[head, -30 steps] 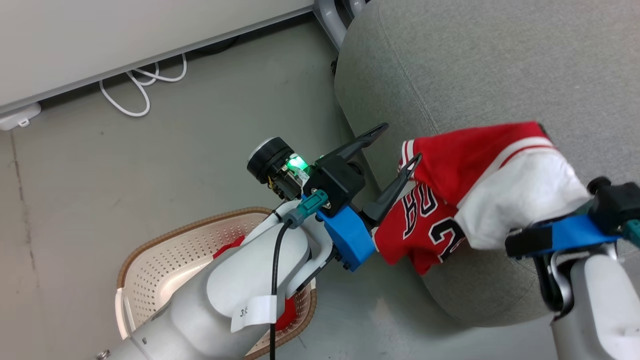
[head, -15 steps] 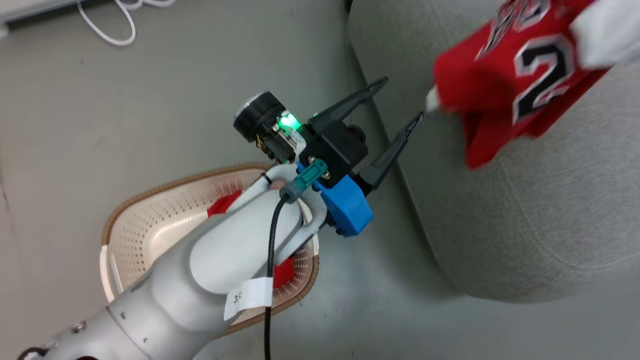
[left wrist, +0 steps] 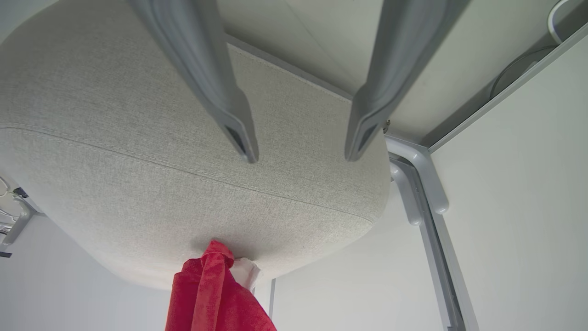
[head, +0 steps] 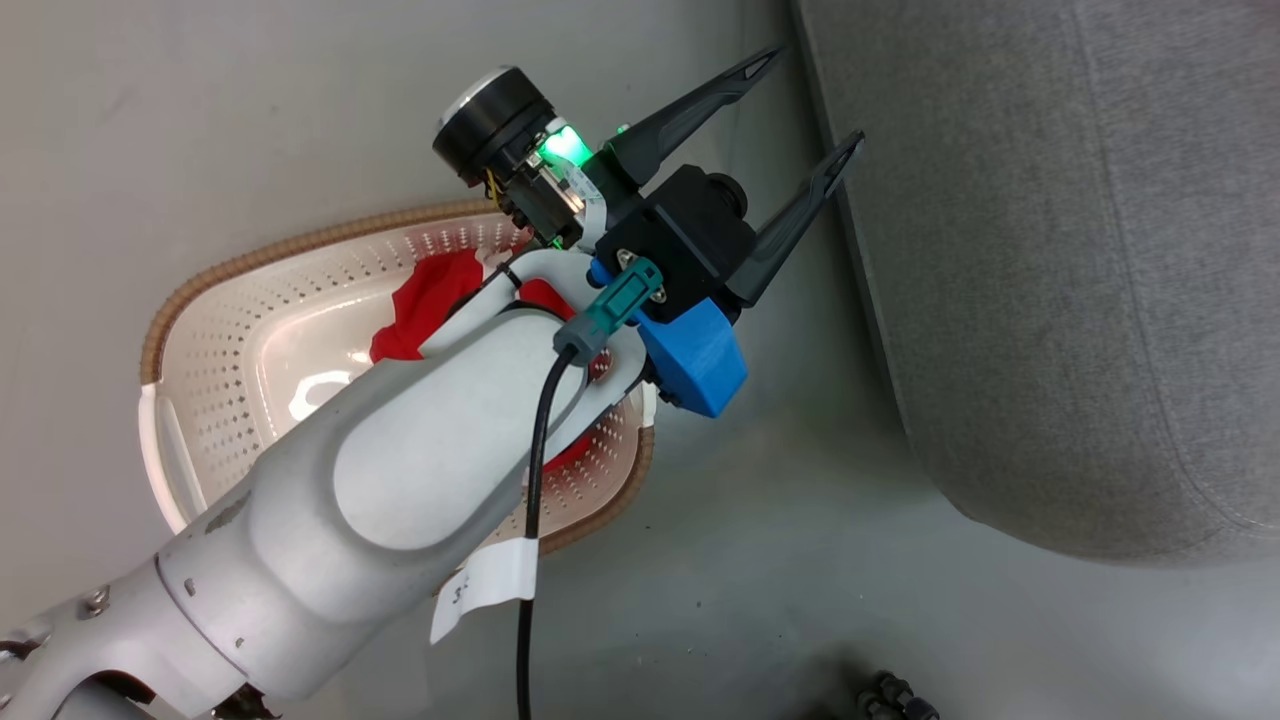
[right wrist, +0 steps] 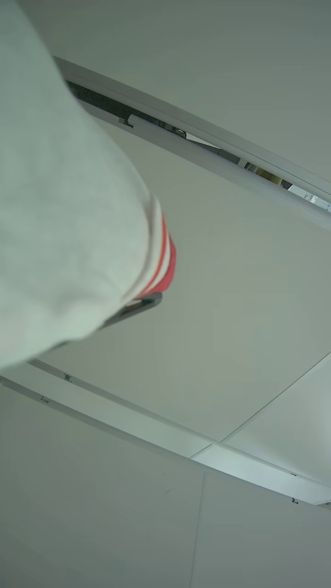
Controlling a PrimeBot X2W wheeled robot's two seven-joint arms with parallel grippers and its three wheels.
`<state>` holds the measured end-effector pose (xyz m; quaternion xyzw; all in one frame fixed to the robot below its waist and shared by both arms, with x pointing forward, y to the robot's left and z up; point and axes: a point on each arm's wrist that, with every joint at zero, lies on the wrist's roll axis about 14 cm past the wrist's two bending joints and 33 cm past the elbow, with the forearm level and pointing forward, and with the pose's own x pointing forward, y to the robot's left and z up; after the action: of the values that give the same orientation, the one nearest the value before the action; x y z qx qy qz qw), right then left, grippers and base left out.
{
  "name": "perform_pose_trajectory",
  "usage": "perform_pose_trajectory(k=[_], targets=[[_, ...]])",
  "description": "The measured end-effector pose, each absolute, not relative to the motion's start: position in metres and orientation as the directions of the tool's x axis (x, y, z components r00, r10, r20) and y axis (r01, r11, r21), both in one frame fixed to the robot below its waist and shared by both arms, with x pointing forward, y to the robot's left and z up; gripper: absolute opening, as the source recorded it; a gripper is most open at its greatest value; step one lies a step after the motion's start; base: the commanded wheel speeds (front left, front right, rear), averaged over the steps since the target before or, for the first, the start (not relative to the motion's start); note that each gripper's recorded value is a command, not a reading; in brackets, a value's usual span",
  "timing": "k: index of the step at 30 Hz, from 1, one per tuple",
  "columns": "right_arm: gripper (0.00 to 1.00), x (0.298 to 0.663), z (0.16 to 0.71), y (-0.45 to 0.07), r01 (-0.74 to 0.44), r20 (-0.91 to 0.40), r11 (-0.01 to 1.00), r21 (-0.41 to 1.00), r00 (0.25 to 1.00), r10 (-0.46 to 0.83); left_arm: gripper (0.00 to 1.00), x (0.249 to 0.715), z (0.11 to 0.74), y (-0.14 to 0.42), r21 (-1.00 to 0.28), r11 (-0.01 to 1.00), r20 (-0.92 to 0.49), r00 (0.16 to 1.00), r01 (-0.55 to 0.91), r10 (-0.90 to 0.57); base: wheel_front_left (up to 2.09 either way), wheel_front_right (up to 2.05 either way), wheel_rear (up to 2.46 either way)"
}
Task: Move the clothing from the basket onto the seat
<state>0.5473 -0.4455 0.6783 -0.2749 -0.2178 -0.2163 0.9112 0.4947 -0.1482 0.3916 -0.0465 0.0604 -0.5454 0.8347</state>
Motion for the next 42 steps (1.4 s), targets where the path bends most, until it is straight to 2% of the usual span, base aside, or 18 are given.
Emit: perform_pose_trajectory(k=[6,16,23,24,25,26,27,33,38,42], targets=[[0.0,0.552,0.592,-0.464,0.484,0.327,0.757,-0.438,0.871,-0.368,1.0,0.498,0.371,-0.143,-0.163,0.409,-0.075,0.402,0.898,-0.913,0.0,0.0,0.0],[0.0,0.531,0.47,-0.467,0.476,0.059,0.801,-0.364,0.87,-0.49,1.0,0.498,0.358,-0.138,-0.176,0.413,-0.093,0.403,0.893,-0.911,0.0,0.0,0.0],[0.0,0.512,0.424,-0.467,0.49,-0.063,0.811,-0.32,0.843,-0.534,1.0,0.5,0.357,-0.135,-0.167,0.422,-0.102,0.41,0.891,-0.906,0.0,0.0,0.0],[0.14,0.51,0.424,-0.467,0.491,-0.067,0.811,-0.319,0.842,-0.536,1.0,0.5,0.358,-0.135,-0.163,0.423,-0.102,0.411,0.891,-0.906,0.0,0.0,0.0],[0.46,0.508,0.424,-0.467,0.493,-0.069,0.811,-0.317,0.84,-0.538,1.0,0.501,0.36,-0.135,-0.16,0.424,-0.098,0.413,0.892,-0.906,0.0,0.0,0.0],[0.64,0.506,0.426,-0.467,0.496,-0.068,0.81,-0.313,0.839,-0.54,1.0,0.501,0.363,-0.135,-0.156,0.424,-0.094,0.414,0.892,-0.906,0.0,0.0,0.0],[1.0,0.504,0.428,-0.468,0.499,-0.066,0.81,-0.307,0.838,-0.541,1.0,0.501,0.366,-0.136,-0.154,0.423,-0.088,0.414,0.893,-0.906,0.0,0.0,0.0],[1.0,0.472,0.432,-0.459,0.471,-0.092,0.817,-0.331,0.846,-0.525,1.0,0.494,0.389,-0.138,-0.148,0.428,-0.05,0.425,0.892,-0.904,0.0,0.0,0.0],[1.0,0.427,0.434,-0.447,0.453,-0.122,0.822,-0.346,0.846,-0.518,1.0,0.484,0.414,-0.139,-0.145,0.436,-0.016,0.439,0.888,-0.898,0.0,0.0,0.0],[1.0,0.399,0.446,-0.437,0.46,-0.107,0.825,-0.328,0.85,-0.516,1.0,0.482,0.433,-0.13,-0.152,0.482,0.006,0.489,0.863,-0.872,0.0,0.0,0.0]])
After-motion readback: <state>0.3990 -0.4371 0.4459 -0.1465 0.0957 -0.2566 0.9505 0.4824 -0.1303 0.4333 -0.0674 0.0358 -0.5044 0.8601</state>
